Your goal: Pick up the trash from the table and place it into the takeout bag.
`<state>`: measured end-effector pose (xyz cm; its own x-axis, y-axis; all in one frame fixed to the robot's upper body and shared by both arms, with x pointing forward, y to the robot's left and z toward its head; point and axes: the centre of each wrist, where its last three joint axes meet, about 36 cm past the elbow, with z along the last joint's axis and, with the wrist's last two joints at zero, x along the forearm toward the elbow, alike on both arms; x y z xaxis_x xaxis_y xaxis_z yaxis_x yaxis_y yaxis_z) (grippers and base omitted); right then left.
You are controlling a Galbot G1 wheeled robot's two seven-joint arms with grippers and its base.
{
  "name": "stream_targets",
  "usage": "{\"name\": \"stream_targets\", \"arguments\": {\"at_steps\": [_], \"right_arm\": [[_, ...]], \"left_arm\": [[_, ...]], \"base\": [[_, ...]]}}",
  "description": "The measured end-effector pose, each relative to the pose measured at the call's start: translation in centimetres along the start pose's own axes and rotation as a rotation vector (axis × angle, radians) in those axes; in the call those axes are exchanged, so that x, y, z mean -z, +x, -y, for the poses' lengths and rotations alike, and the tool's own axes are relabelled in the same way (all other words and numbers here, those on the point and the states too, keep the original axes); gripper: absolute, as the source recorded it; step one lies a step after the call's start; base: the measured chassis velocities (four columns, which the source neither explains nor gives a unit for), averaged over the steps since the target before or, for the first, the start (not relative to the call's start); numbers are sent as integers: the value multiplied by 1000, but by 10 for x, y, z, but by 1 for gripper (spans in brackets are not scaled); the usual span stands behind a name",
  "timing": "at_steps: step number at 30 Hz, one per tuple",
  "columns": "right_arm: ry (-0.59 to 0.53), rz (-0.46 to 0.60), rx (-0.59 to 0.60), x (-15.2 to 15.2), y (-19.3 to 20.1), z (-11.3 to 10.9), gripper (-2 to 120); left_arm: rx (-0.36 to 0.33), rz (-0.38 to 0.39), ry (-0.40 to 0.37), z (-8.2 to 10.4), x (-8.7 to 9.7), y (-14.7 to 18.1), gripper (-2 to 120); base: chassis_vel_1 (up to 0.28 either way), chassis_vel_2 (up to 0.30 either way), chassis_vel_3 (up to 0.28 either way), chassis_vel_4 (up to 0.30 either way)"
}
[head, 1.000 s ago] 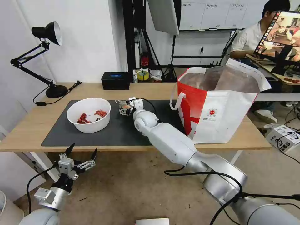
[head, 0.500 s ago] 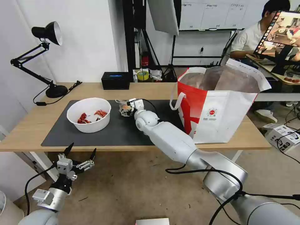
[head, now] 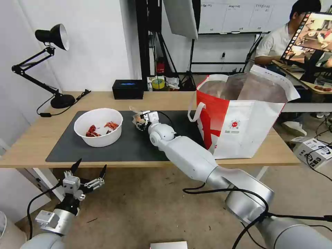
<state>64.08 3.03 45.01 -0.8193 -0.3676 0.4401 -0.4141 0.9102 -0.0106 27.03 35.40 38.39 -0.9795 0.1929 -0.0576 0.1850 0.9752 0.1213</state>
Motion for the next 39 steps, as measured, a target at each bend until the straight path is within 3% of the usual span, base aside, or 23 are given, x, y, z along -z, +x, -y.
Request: {"name": "stream_targets", "arguments": {"at_steps": [3,5,7,11,13,15,20,22,23,26,27,30,34,39], "right_arm": [[-6,1,-5,0,1,-2,34],[-9,1,-5,0,2,-3,32],[-18,2,-3,-1,4,-6,18],[-38,22,-4,3,12,-9,8],[-39,26,-4,3,14,-9,7],[-41,109,-9,9,43,-6,5],[-30,194,-18,2,83,7,5],[-35,283,-11,-10,129,28,5],[-35,283,-11,-10,129,28,5],[-37,380,12,-12,189,58,5],[-37,380,12,-12,189,58,5],[-8,459,12,-6,234,87,5],[14,507,-3,-5,261,105,4],[86,669,-108,-6,296,141,4]], "left_arm": [[0,1,0,1,0,1,100],[0,0,0,1,-1,1,100],[-1,1,0,1,-1,2,100],[-2,3,-1,1,0,1,100],[-3,3,-1,1,0,1,100],[-7,10,-1,2,3,1,100],[-9,5,2,4,3,4,100],[-11,1,4,6,3,6,100],[-11,1,4,6,3,6,100],[-17,-3,2,6,4,6,100],[-17,-3,2,6,4,6,100],[-21,2,2,7,5,4,100],[-26,6,4,9,5,1,100],[-39,6,12,15,5,-2,100]], "base": [[0,0,0,0],[0,0,0,0],[0,0,0,0],[0,0,0,0],[0,0,0,0],[0,0,0,0],[0,0,0,0],[0,0,0,0],[0,0,0,0],[0,0,0,0],[0,0,0,0],[0,0,0,0],[0,0,0,0],[0,0,0,0]]}}
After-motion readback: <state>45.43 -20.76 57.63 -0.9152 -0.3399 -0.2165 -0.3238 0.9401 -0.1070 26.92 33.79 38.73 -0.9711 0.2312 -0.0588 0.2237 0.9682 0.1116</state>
